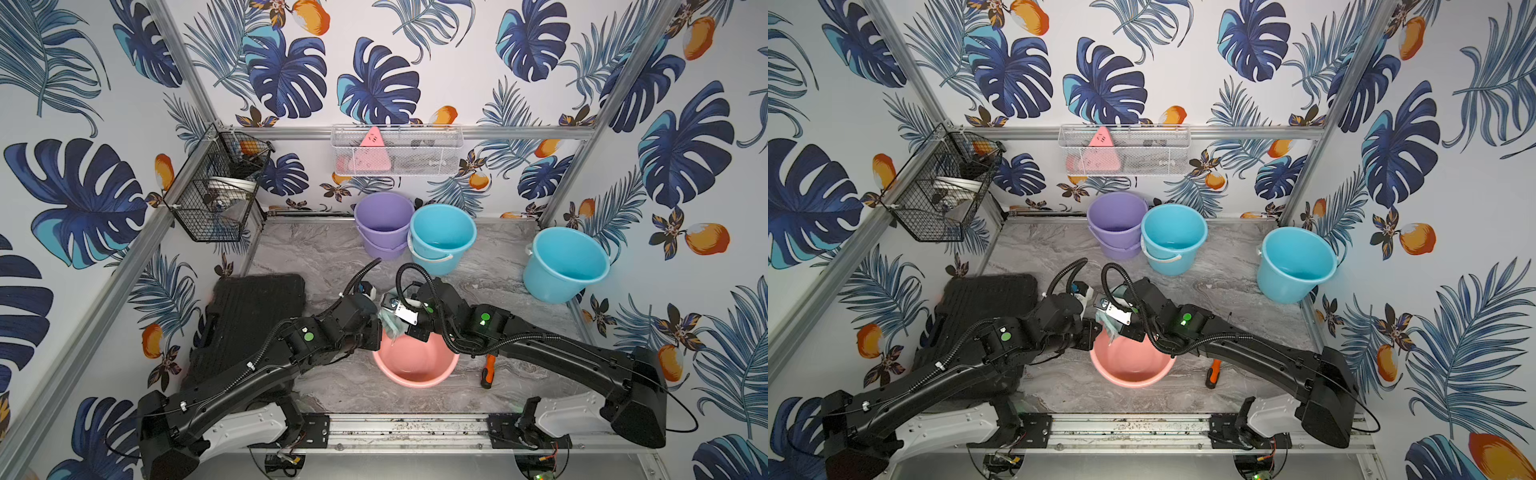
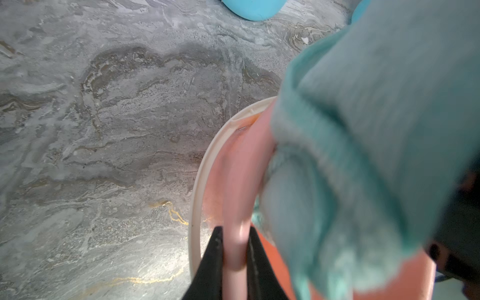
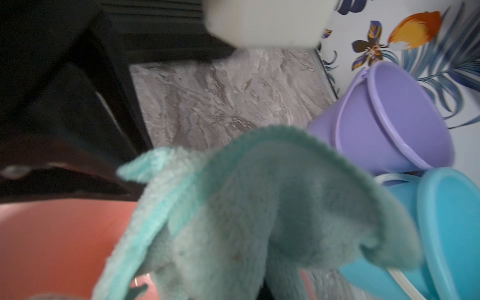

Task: Wipe the inside of the bucket with a cloth
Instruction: Wipe the dirt from the bucket.

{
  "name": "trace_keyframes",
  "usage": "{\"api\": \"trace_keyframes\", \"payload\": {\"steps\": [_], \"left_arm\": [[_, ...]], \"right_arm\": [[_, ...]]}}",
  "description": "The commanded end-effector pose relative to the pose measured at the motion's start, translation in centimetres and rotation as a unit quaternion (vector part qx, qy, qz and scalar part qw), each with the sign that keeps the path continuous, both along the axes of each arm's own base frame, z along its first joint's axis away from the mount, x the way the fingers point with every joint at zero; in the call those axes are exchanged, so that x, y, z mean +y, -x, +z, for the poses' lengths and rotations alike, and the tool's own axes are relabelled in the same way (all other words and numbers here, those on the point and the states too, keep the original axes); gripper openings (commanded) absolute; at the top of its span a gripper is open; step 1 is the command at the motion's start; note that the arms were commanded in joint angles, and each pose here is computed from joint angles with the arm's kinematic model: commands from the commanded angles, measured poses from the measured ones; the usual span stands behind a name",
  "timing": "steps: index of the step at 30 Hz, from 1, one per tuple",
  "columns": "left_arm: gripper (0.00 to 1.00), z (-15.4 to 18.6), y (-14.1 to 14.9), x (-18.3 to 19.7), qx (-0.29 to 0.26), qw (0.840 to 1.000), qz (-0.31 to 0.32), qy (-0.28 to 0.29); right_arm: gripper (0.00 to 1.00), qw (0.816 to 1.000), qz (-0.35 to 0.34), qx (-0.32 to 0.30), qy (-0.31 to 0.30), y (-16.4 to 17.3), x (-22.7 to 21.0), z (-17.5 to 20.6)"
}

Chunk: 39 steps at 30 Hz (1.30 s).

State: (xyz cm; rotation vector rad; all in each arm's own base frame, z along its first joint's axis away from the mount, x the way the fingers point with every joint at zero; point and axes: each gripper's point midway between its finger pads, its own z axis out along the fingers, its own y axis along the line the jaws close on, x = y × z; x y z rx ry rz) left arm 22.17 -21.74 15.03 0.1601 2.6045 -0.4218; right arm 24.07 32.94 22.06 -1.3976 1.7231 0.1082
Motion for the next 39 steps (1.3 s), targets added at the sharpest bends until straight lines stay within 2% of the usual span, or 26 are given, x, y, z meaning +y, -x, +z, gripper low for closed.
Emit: {"api": "trace_keyframes", "payload": {"steps": [1,5,9,11,14,18,25,30,32,36,39], "left_arm": [[0.00,0.5,-0.2,-0.8,-0.007,1.000,-0.007,0.019],[0.00,0.3,-0.2,-0.8,-0.006,1.000,-0.007,0.017],[0.00,0.3,-0.3,-0.9,-0.006,1.000,-0.008,0.015],[0.00,0.2,-0.3,-0.9,-0.007,1.000,-0.008,0.014],[0.00,0.3,-0.4,-0.8,-0.009,1.000,-0.008,0.012],[0.00,0.3,-0.4,-0.6,-0.009,1.000,-0.007,0.007],[0.00,0.3,-0.4,-0.8,-0.009,1.000,-0.009,0.009],[0.00,0.2,-0.5,-1.0,-0.007,1.000,-0.010,0.009],[0.00,0.2,-0.5,-1.0,-0.007,1.000,-0.010,0.010],[0.00,0.1,-0.5,-1.1,-0.005,1.000,-0.012,0.009],[0.00,0.0,-0.5,-1.2,-0.003,1.000,-0.013,0.011]], "right_arm": [[0.00,0.994,-0.066,-0.078,0.050,-2.6,-2.6,1.5],[0.00,0.984,-0.078,-0.094,0.128,-2.4,-5.2,0.8],[0.00,0.962,-0.083,-0.095,0.241,-1.4,-8.7,-1.0],[0.00,0.954,-0.081,-0.085,0.277,-0.7,-10.0,-1.1],[0.00,0.943,-0.072,-0.041,0.321,1.3,-12.1,-2.2],[0.00,0.943,-0.044,0.035,0.328,4.5,-13.8,-2.9],[0.00,0.943,0.009,0.189,0.273,10.5,-13.5,-3.8],[0.00,0.940,0.065,0.291,0.163,14.0,-9.3,-3.6],[0.00,0.943,0.078,0.303,0.117,14.2,-7.4,-3.0],[0.00,0.954,0.087,0.286,0.008,13.0,-3.2,-1.3],[0.00,0.956,0.080,0.277,-0.063,11.8,-0.6,-0.6]]}}
